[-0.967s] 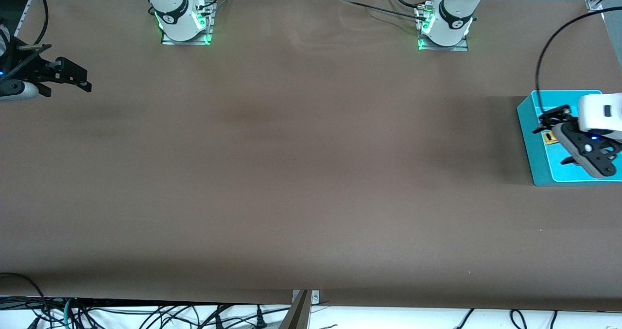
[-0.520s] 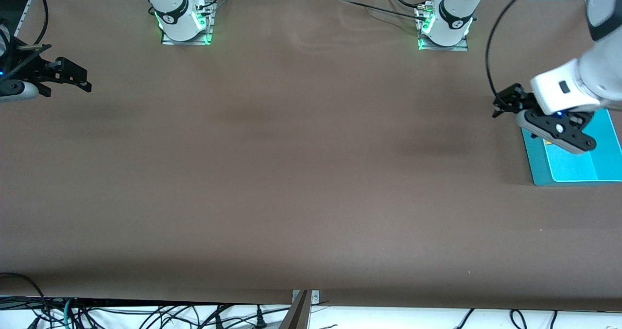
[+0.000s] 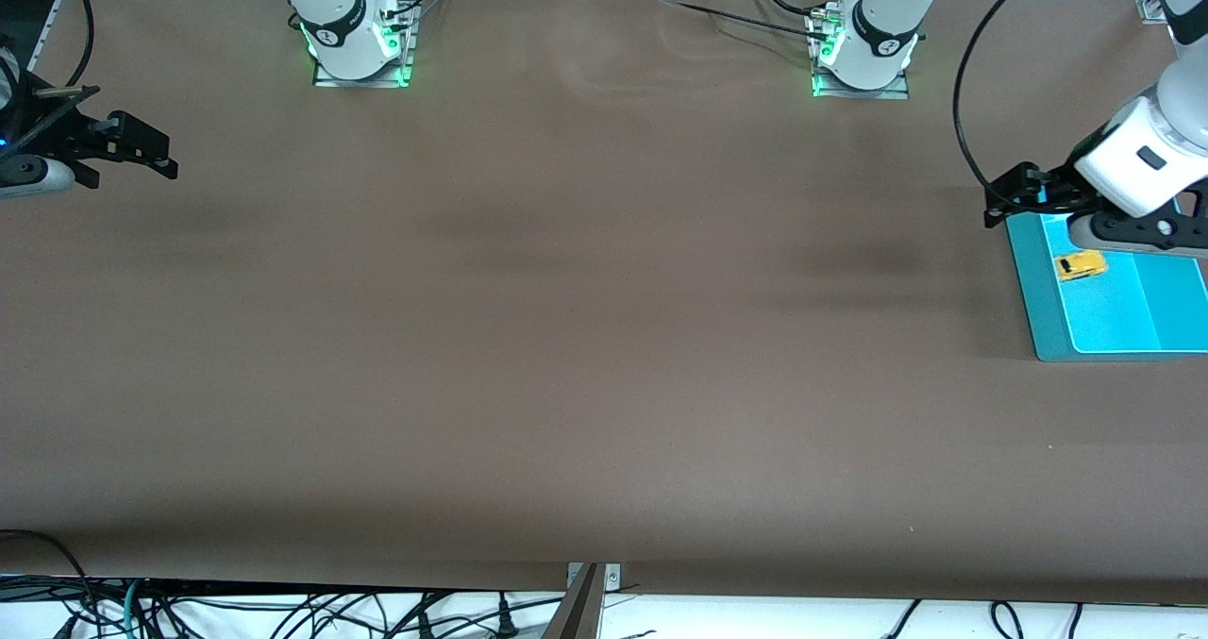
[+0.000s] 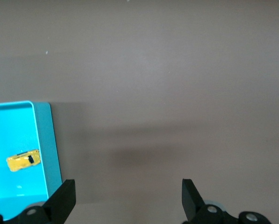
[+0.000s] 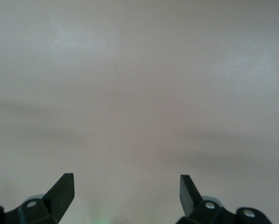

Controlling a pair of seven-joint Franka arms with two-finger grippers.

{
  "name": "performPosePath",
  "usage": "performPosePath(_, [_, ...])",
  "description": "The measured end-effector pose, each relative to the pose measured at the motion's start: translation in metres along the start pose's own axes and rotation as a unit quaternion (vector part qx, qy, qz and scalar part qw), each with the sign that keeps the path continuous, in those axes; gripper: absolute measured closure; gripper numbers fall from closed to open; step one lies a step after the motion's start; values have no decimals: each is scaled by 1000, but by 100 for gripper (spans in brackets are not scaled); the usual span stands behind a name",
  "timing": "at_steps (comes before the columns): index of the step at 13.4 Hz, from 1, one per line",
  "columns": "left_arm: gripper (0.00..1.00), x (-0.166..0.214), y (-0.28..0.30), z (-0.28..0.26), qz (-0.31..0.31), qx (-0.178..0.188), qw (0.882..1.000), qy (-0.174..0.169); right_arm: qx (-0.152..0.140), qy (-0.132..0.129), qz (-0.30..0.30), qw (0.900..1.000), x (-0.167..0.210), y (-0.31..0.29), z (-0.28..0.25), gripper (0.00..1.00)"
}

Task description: Wind and store yellow beetle car

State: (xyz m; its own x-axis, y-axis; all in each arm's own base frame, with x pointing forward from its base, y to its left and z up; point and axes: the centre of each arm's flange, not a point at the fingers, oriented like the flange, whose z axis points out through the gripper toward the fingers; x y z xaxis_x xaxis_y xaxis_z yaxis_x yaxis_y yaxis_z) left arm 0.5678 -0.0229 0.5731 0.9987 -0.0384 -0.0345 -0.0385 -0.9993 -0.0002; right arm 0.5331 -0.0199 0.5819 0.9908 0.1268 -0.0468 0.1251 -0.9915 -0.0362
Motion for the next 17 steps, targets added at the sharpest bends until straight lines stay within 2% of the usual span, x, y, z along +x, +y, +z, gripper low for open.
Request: performPosePath(17, [0,-21,18,-8,3,3,1000,2,0,0,0,1000,0,0,0,0])
